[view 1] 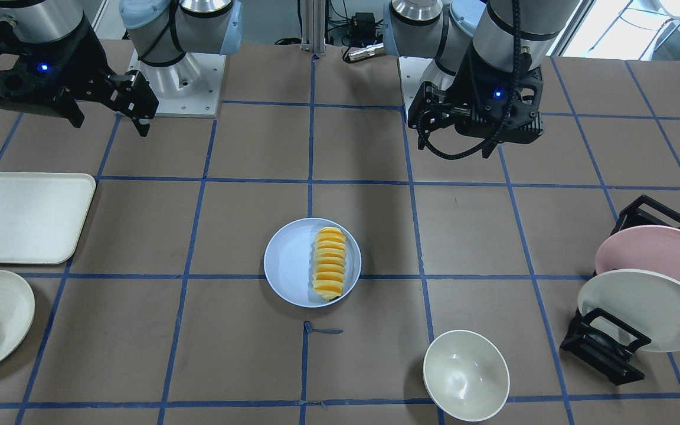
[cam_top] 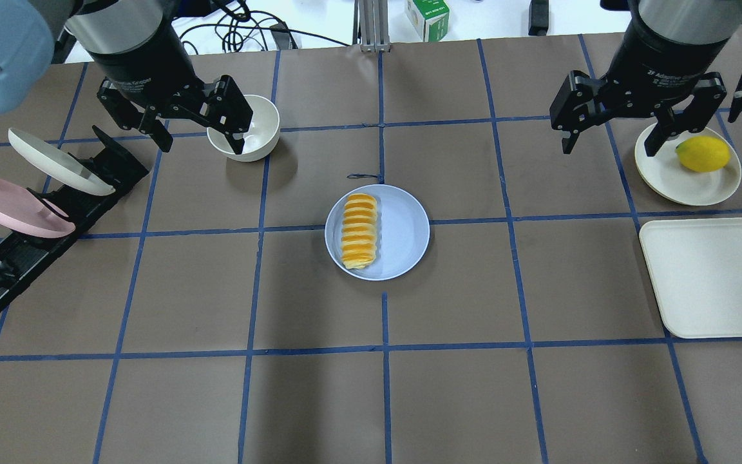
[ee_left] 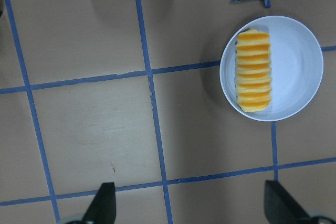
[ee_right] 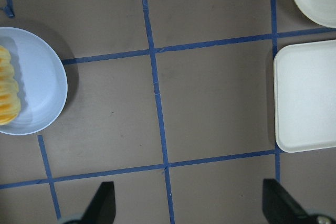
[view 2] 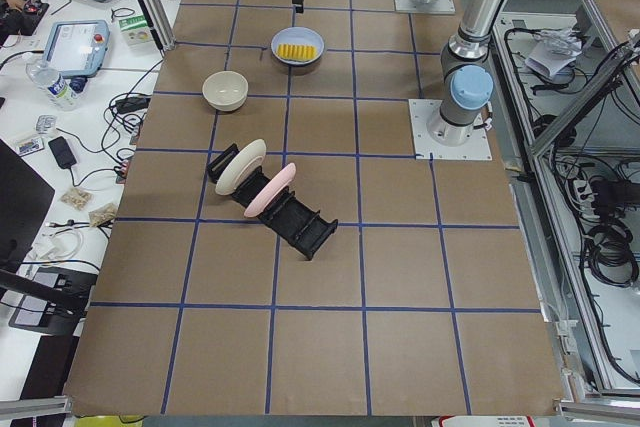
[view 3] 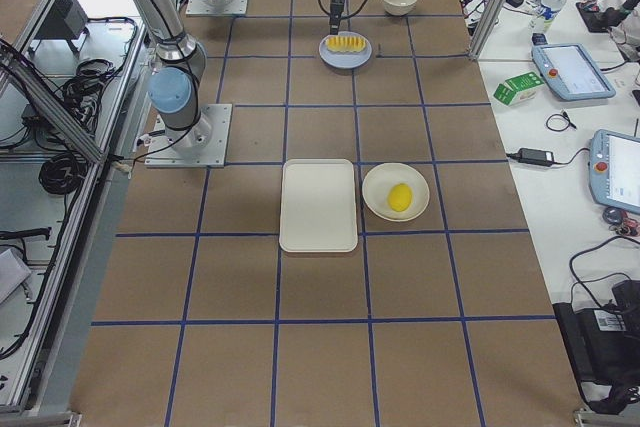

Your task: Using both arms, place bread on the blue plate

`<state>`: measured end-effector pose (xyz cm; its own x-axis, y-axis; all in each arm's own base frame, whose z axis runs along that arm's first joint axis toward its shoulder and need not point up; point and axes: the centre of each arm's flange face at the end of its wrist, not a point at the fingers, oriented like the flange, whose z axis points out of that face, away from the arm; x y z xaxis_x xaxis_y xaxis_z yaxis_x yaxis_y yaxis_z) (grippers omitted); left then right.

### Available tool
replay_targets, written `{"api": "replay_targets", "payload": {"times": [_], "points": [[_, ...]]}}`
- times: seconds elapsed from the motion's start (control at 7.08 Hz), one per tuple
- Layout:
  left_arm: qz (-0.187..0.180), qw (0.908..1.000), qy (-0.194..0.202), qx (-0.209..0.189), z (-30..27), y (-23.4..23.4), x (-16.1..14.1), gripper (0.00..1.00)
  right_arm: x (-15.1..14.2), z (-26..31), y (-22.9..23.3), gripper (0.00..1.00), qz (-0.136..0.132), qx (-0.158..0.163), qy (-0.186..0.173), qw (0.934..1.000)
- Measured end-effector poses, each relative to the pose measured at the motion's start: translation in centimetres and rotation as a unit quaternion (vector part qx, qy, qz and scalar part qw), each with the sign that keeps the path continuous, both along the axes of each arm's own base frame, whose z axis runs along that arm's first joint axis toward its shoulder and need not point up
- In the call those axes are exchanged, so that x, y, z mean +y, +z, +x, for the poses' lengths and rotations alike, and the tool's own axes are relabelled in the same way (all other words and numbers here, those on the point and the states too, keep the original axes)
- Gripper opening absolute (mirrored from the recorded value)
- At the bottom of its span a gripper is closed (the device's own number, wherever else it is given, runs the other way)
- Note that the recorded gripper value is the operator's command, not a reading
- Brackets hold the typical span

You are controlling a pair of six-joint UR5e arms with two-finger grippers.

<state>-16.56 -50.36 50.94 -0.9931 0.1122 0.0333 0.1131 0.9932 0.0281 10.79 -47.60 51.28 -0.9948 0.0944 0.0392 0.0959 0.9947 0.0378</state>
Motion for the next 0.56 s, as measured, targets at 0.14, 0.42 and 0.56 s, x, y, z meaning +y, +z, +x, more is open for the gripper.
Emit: {"api": "replay_targets", "payload": {"times": [0.14,0.42,0.56], "points": [[0.000,1.0000,0.000,0.000,0.0,0.0,0.0,1.00,0.2,0.0,0.1,1.00,-0.001,0.000,0.008,1.0000],[0.000,1.0000,-0.001,0.000,-0.1,0.0,0.0,1.00,0.4,0.8,-0.3,1.00,0.005,-0.009,0.011,0.9999],[0.000,1.0000,-0.001,0.000,-0.1,0.0,0.0,1.00,0.5,1.1,-0.5,1.00,0.008,-0.020,0.009,0.9997]]}}
